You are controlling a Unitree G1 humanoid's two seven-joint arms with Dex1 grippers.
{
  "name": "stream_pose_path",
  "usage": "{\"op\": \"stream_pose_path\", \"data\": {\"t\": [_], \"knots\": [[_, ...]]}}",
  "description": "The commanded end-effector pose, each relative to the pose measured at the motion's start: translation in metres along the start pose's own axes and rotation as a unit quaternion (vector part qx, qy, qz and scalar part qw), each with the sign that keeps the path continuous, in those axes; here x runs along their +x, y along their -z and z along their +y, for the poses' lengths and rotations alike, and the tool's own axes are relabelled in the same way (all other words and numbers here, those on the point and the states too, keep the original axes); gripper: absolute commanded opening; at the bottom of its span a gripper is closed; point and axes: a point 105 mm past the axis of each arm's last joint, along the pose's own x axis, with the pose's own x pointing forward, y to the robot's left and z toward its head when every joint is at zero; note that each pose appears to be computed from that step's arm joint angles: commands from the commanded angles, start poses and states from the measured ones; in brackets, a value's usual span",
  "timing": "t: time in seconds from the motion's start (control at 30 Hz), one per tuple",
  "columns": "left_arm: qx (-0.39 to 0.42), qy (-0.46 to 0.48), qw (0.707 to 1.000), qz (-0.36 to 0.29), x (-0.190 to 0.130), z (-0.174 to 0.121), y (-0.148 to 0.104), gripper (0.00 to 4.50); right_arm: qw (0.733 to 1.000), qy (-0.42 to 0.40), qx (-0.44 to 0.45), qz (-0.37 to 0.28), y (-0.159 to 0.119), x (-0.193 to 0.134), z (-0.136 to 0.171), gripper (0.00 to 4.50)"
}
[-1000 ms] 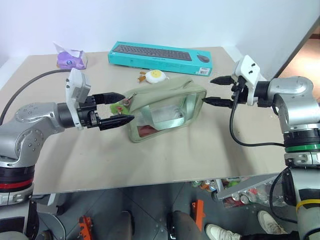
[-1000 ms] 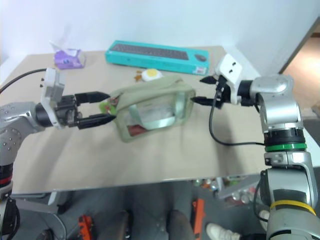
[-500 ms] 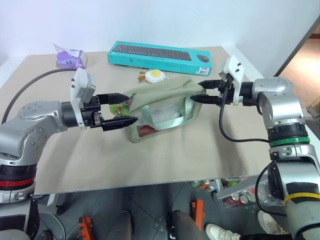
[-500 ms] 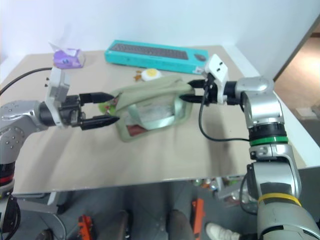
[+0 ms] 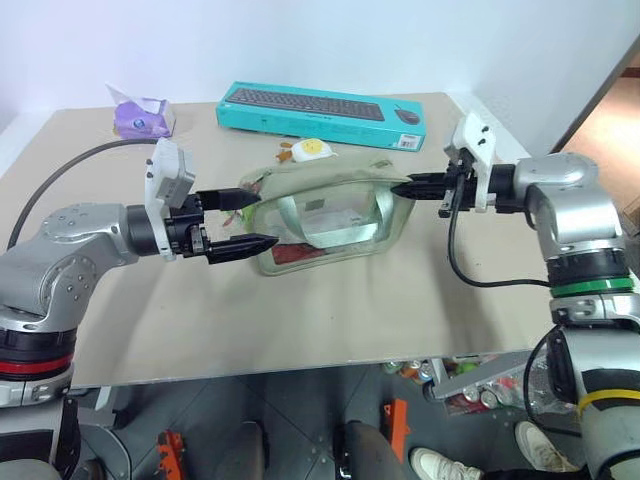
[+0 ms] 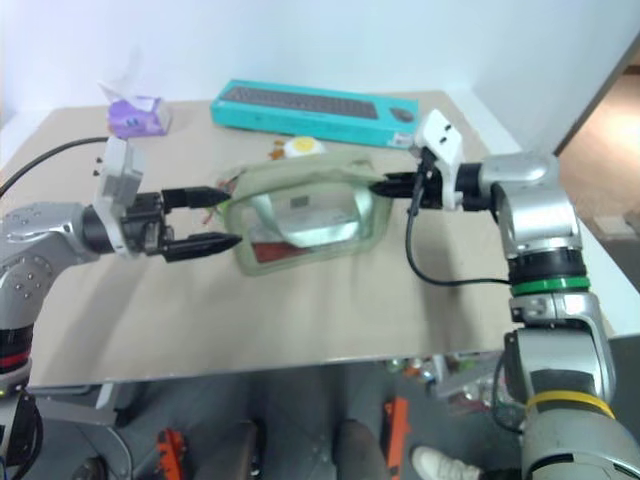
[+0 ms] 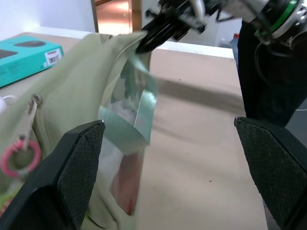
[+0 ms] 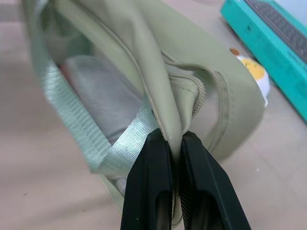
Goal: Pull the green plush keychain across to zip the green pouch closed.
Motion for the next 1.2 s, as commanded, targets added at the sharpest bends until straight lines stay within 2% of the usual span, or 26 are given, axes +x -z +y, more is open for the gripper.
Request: {"op": "stream_pose_path", "data": {"t": [0.03,0.27,0.53,0.73,0.87,0.97,1.1,1.2], "knots": [[0.022,-0.006,1.0,-0.013,-0.002,0.003,-0.011,4.5,0.999,0.004,-0.036,-0.033,-0.033,-0.02,0.011,0.03],[0.015,-0.012,1.0,-0.009,-0.003,0.008,-0.009,4.5,0.999,0.019,-0.046,-0.014,-0.031,-0.037,0.032,0.03],[0.013,-0.008,1.0,-0.011,0.001,0.01,-0.008,4.5,0.999,0.033,-0.037,0.007,-0.011,-0.036,0.032,0.03],[-0.015,-0.074,0.996,-0.041,-0.006,0.029,-0.009,4.5,0.999,0.043,-0.028,0.018,0.003,-0.037,0.034,0.03],[-0.037,-0.155,0.986,-0.049,-0.027,0.054,0.002,4.5,0.998,0.042,-0.032,0.017,0.003,-0.033,0.037,0.03],[-0.057,-0.214,0.974,-0.036,-0.049,0.077,0.027,4.5,0.999,0.037,-0.037,0.013,0.002,-0.03,0.038,0.03],[-0.049,-0.208,0.977,-0.013,-0.049,0.085,0.047,4.5,0.998,0.038,-0.044,0.015,0.001,-0.031,0.036,0.03],[-0.046,-0.179,0.983,-0.006,-0.041,0.086,0.051,4.5,0.998,0.04,-0.047,0.017,0.0,-0.033,0.035,0.03]]}}
